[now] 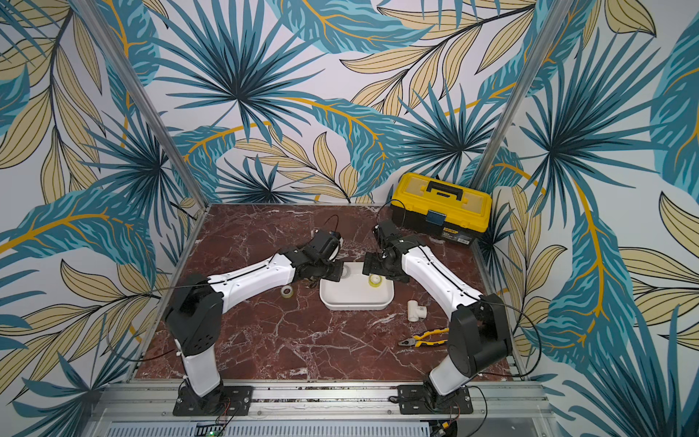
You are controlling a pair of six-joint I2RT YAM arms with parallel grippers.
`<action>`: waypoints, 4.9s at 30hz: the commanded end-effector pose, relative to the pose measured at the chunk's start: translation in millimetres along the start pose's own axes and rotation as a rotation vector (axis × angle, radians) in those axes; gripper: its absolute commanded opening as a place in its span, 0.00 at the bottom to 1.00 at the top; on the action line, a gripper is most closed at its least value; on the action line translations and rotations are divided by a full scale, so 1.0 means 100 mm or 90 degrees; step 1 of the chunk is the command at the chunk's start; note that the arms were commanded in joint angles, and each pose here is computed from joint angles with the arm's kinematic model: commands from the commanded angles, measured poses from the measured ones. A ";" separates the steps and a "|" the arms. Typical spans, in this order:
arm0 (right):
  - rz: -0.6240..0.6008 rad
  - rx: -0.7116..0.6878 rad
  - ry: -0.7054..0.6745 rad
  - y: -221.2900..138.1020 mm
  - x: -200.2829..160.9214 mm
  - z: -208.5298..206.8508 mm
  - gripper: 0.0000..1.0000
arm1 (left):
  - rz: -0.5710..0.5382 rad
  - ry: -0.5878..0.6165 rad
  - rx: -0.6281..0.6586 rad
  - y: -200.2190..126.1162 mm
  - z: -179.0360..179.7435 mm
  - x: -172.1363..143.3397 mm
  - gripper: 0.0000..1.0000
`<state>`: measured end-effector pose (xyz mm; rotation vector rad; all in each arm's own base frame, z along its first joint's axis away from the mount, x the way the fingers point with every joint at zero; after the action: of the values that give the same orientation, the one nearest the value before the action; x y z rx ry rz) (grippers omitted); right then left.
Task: Put the transparent tape into the storage box
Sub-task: Place the tape in the storage box, then pick up the tape at the center of the board.
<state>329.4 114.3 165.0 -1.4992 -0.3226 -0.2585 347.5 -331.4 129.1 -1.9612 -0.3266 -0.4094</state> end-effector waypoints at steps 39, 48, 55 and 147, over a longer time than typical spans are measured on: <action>-0.028 -0.004 0.014 -0.20 -0.22 -0.19 1.00 | 0.056 0.014 -0.017 0.83 -0.36 -0.01 0.26; -0.036 0.018 0.001 -0.24 -0.21 -0.15 1.00 | -0.005 0.017 -0.016 0.52 -0.36 0.17 0.34; -0.051 0.213 -0.083 -0.34 -0.12 0.31 1.00 | -0.120 -0.033 0.011 -0.34 0.00 0.50 0.58; -0.144 0.175 -0.170 -0.63 0.39 0.82 1.00 | -0.148 -0.133 0.043 -0.91 0.90 0.71 0.00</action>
<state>342.9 211.0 231.7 -1.1625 -0.7392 -0.1142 394.1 -168.4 188.2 -1.8678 -0.8151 -0.2565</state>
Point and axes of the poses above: each gripper's point midway between its finger pads, its own y axis out along the fingers, its own z axis along the line the jaws close on, x = y × z, the point moved 3 cm from there along -y, back along the fingers, and after that the axes turned 15 degrees about -y, right-handed, at the moved point
